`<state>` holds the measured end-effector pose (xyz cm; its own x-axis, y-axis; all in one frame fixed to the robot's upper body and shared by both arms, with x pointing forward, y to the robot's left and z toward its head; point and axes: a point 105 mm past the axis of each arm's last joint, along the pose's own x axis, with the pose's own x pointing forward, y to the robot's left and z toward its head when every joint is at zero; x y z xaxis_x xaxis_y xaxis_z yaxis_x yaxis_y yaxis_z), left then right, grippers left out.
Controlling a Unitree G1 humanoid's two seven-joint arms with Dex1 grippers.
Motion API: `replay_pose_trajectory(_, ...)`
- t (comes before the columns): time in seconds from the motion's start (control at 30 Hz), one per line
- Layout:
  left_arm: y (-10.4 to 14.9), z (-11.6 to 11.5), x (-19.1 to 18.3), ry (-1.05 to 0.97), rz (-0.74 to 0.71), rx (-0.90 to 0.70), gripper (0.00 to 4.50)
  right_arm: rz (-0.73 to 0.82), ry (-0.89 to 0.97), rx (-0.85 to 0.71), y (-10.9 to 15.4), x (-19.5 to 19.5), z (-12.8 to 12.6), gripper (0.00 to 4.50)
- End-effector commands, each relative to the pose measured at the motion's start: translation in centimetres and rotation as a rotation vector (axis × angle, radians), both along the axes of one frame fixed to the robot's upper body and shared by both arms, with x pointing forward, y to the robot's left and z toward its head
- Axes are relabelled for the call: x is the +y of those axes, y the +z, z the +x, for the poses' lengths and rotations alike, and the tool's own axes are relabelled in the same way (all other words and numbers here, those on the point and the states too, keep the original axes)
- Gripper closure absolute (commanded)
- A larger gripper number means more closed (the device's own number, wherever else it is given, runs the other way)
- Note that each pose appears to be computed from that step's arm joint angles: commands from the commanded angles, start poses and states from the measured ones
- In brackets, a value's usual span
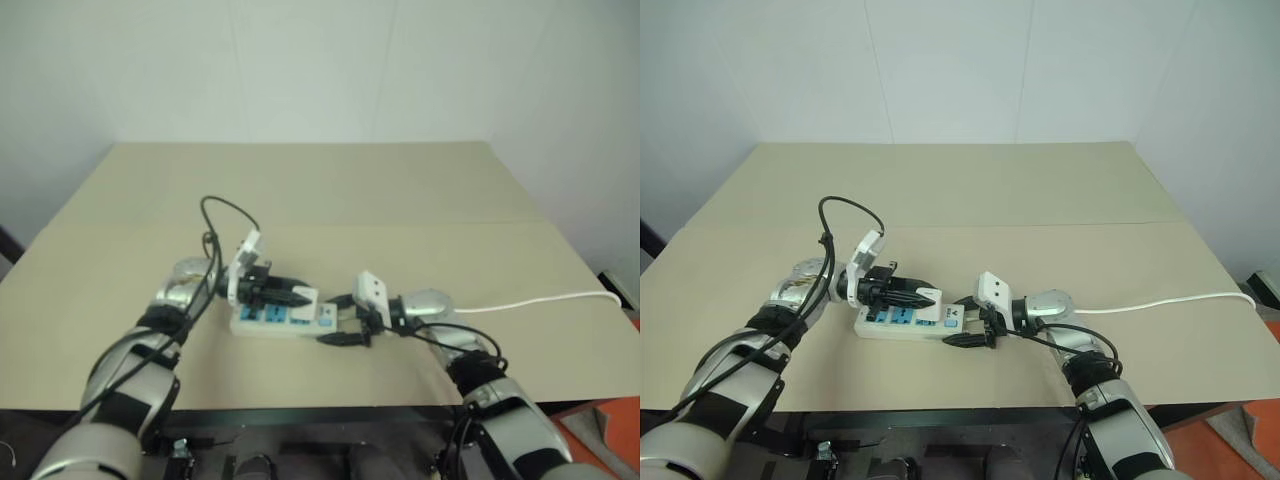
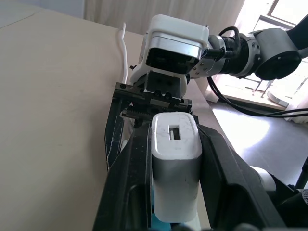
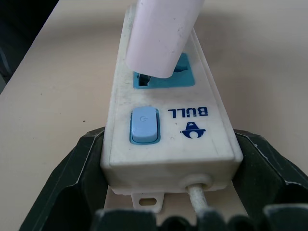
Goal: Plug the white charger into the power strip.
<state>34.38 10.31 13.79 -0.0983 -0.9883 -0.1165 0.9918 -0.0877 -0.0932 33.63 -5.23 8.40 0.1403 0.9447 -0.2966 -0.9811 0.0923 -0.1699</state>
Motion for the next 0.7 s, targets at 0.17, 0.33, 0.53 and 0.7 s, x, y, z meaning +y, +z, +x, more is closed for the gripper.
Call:
replay_pose_trajectory(0.17,0.4,0.6,0.1,0.010,0.028,-0.036,3.50,-0.040,-0.025,0.020,-1.3,0.1,-0.1,1.08)
replay_pose_trajectory(0.33,-0.5,0.3,0.5,0.002,0.084,-0.028,3.50,-0.050,-0.023,0.021,-1.5,0.0,-0.2,1.08)
replay_pose_trajectory(0.53,-0.5,0.5,0.9,0.008,0.107,-0.012,3.50,-0.059,-0.024,0.020,-1.6,-0.1,-0.1,1.08)
replay_pose_trajectory(0.7,-0.8,0.6,1.0,0.007,0.134,-0.046,3.50,-0.062,-0.023,0.020,-1.7,0.0,-0.1,1.08)
